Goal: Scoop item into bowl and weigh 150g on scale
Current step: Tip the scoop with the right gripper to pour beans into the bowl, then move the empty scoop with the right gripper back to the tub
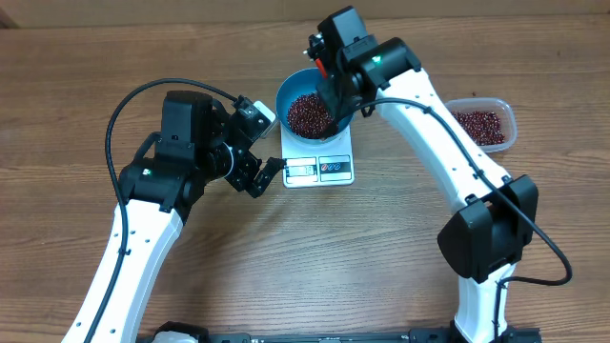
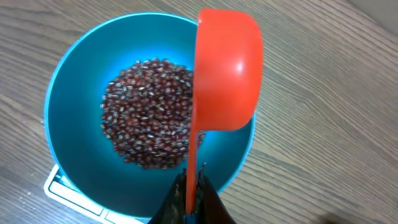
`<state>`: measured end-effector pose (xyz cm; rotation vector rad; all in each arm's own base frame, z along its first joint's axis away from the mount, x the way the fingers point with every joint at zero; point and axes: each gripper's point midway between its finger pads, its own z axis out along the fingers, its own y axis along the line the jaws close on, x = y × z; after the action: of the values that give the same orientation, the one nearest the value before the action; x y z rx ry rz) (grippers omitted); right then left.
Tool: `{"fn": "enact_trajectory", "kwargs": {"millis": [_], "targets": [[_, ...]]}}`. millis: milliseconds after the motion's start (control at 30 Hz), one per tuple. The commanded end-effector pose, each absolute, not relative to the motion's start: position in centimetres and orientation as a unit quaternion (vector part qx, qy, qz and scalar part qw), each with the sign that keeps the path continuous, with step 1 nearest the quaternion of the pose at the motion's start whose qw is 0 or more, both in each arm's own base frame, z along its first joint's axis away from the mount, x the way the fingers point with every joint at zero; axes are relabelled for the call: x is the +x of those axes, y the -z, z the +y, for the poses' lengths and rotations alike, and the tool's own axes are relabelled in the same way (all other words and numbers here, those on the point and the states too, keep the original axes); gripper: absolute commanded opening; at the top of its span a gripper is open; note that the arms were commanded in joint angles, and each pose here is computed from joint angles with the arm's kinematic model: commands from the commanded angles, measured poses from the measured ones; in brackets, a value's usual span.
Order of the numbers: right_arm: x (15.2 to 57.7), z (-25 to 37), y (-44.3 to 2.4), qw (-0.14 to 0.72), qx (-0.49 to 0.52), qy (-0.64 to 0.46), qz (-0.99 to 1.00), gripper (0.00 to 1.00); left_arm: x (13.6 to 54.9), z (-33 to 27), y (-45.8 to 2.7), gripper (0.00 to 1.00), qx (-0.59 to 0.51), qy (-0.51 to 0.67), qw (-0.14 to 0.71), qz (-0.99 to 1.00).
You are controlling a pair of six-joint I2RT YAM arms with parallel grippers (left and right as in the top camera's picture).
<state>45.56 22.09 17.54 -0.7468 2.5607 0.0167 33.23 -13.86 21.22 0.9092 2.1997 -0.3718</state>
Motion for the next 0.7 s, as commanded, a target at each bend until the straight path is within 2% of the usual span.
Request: {"fn": "enact_trajectory", "kwargs": {"millis": [0, 300, 667], "targets": [[46.9, 21.2, -20.8, 0.270, -0.241, -0.055, 0.931, 0.04, 33.4, -13.6, -21.3, 1.00, 0.346, 0.145, 0.359, 0.855], [47.8, 13.2, -26.1, 0.297, -0.139, -0.111, 0.938, 0.04, 33.4, -13.6, -21.3, 0.99, 0.346, 0.145, 0.359, 0.855], [44.7, 0.3, -24.8, 0.220, -0.002, -0.077, 0.972, 0.04, 33.4, -13.6, -21.3, 1.00, 0.346, 0.145, 0.360, 0.854]]}}
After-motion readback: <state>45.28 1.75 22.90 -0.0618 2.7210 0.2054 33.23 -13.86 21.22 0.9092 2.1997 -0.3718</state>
